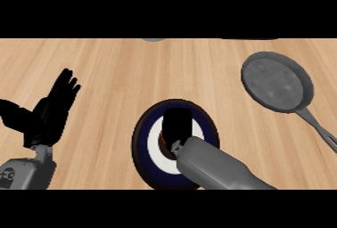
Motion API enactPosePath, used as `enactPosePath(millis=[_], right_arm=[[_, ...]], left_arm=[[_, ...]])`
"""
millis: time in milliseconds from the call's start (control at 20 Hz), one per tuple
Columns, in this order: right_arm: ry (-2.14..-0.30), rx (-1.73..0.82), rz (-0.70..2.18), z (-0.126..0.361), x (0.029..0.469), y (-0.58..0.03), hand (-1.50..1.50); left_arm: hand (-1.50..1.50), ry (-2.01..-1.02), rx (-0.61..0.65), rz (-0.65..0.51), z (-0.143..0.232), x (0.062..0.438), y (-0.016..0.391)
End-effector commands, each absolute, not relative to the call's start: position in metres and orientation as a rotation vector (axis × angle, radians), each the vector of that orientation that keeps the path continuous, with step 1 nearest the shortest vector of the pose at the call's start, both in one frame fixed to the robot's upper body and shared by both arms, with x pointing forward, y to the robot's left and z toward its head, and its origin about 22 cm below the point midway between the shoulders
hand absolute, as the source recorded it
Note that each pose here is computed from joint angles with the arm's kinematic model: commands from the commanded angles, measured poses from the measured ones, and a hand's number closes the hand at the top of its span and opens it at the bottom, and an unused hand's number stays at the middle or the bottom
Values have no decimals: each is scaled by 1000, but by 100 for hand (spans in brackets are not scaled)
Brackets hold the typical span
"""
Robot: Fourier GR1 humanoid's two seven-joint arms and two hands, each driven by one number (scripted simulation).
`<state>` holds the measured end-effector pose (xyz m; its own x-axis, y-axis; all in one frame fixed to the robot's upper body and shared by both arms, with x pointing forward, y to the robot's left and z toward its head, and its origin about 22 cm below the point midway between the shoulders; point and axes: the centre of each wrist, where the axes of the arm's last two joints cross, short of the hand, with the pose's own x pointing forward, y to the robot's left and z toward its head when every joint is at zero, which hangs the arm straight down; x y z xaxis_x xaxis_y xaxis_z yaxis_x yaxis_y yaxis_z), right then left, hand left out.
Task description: Pick the tomato from the plate and place it in the pan
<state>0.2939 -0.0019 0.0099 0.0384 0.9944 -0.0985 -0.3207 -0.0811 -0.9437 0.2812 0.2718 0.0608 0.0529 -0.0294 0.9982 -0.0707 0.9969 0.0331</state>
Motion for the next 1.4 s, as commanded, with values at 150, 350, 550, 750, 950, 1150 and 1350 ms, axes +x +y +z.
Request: enactPosePath(millis=[150, 350, 550, 750, 950, 1150, 1350], right_arm=[[-970, -997, 1346, 11, 282, -2, 150], [-1120, -648, 1504, 11, 269, -58, 150], [-1275, -682, 1524, 47, 273, -110, 150], [-1487, -927, 1481, 83, 259, -130, 150], [-1662, -1075, 1347, 136, 251, -144, 150], [-1698, -1120, 1272, 180, 232, -149, 150], [-1655, -1107, 1205, 205, 256, -179, 150]], left_arm=[[0, -1527, 111, 44, 59, 291, 281], [0, -1516, 108, 66, 55, 278, 270], [0, -1517, 119, 51, 66, 277, 279], [0, -1493, 120, 79, 47, 266, 279], [0, -1504, 123, 65, 60, 272, 279], [0, -1511, 104, 61, 58, 273, 273], [0, -1521, 108, 50, 75, 275, 269]])
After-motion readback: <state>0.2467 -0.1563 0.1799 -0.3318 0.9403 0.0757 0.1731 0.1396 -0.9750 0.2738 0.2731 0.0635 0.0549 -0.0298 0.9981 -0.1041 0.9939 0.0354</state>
